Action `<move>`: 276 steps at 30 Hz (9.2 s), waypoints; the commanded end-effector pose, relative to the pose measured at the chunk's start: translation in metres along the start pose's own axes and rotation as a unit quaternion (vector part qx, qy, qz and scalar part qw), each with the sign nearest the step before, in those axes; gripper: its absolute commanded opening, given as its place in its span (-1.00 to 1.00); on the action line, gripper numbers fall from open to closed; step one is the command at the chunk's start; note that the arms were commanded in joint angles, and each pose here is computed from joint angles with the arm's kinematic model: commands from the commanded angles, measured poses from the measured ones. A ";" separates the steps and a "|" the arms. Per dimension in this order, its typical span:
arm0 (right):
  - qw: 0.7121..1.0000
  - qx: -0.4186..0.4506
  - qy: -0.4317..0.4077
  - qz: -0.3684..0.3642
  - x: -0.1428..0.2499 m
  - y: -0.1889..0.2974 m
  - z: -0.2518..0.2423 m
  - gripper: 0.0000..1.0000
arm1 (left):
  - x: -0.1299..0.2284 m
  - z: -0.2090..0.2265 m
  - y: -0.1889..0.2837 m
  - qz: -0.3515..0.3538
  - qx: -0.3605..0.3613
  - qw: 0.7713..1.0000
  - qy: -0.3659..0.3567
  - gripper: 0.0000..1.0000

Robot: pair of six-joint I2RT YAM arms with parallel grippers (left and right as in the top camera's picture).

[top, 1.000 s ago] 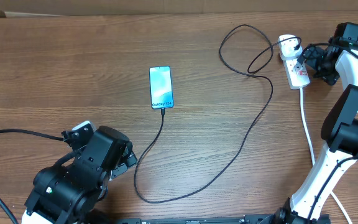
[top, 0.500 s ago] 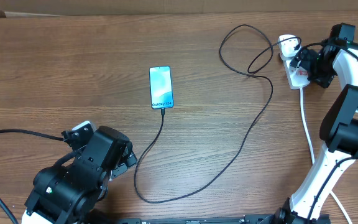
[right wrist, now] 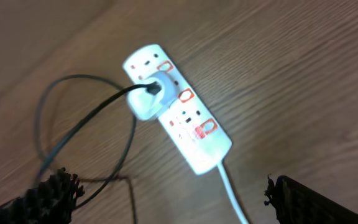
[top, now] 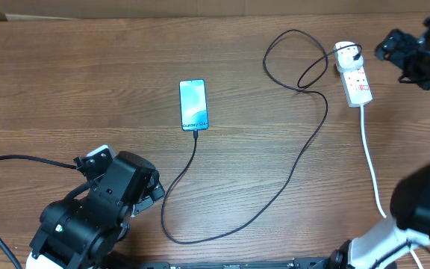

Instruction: Plug charger to phone and switch on socket

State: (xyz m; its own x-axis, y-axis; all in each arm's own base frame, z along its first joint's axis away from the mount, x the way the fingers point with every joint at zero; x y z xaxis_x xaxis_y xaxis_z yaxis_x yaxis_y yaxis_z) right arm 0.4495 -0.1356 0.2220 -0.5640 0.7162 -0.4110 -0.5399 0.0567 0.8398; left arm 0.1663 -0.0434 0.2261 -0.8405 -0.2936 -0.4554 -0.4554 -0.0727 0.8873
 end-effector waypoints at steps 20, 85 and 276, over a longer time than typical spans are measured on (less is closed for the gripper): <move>0.984 -0.132 0.120 -0.011 0.113 0.213 0.048 1.00 | -0.001 0.002 -0.001 -0.007 -0.007 1.000 0.008 0.99; 0.967 -0.159 0.194 0.037 0.241 0.234 -0.012 1.00 | -0.001 0.002 -0.001 -0.007 -0.007 1.000 0.008 0.99; 0.848 -0.300 0.234 -0.370 0.248 0.081 -0.048 1.00 | -0.001 0.002 -0.001 -0.007 -0.007 1.000 0.008 0.99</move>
State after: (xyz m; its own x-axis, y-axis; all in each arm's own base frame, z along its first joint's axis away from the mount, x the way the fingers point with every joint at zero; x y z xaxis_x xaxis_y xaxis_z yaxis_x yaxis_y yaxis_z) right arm 0.2357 0.0135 0.1731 -0.0469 0.2679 -0.9623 -0.9952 -0.0950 0.0221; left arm 0.1660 -0.0431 0.2249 -0.8418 -0.2927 -0.4535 -0.4527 -0.0748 0.8885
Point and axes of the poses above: each gripper's point midway between its finger pads, its own y axis back along the fingers, its own z axis along the line the jaws close on, x = y × z, the point moved 1 cm from there along y, back along the fingers, and after that the axes turned 13 degrees about -y, right-handed, at the moved point
